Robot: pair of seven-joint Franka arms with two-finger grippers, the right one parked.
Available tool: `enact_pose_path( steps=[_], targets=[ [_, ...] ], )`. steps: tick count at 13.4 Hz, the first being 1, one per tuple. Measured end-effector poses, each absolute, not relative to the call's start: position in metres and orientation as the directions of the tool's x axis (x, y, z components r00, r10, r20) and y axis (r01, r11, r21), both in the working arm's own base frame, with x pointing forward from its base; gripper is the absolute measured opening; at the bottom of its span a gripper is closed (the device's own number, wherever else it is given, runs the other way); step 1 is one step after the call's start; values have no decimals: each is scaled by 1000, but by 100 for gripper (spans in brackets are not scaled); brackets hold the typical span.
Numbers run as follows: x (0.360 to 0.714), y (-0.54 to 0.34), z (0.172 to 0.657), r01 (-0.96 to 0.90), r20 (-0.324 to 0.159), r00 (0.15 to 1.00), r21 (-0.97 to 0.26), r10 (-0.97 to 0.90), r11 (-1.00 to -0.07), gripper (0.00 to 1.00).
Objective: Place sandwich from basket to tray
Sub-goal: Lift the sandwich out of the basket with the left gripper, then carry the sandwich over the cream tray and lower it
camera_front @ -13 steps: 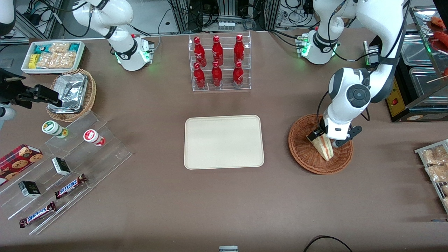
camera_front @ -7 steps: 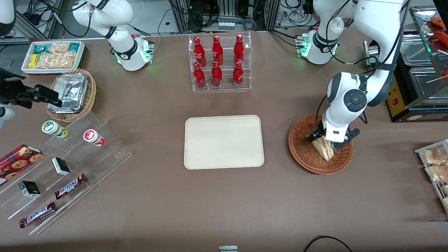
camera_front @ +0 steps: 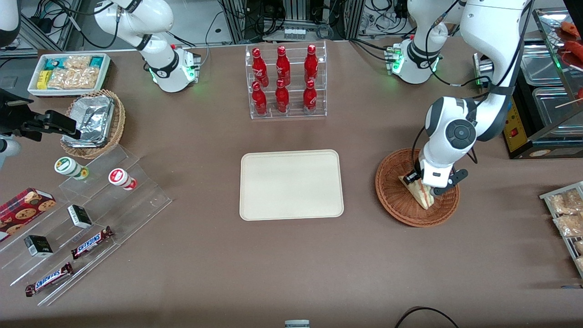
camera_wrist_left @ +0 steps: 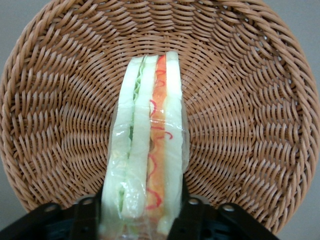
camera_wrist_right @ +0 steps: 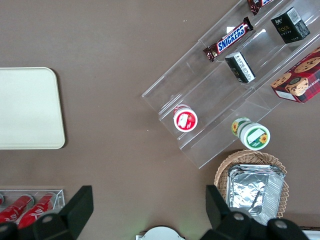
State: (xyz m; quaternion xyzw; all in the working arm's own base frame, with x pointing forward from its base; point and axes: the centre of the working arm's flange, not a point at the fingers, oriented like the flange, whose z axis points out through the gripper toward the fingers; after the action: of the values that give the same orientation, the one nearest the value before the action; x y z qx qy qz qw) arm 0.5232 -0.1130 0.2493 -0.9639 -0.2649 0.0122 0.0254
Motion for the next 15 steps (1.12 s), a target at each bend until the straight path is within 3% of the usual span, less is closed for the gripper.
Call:
enact_pose_path(
  steps=[6, 15],
  targets=[
    [546, -121, 287, 402, -64, 910, -96, 409, -910, 17],
    [537, -261, 353, 136, -93, 986, -54, 141, -989, 15]
  ],
)
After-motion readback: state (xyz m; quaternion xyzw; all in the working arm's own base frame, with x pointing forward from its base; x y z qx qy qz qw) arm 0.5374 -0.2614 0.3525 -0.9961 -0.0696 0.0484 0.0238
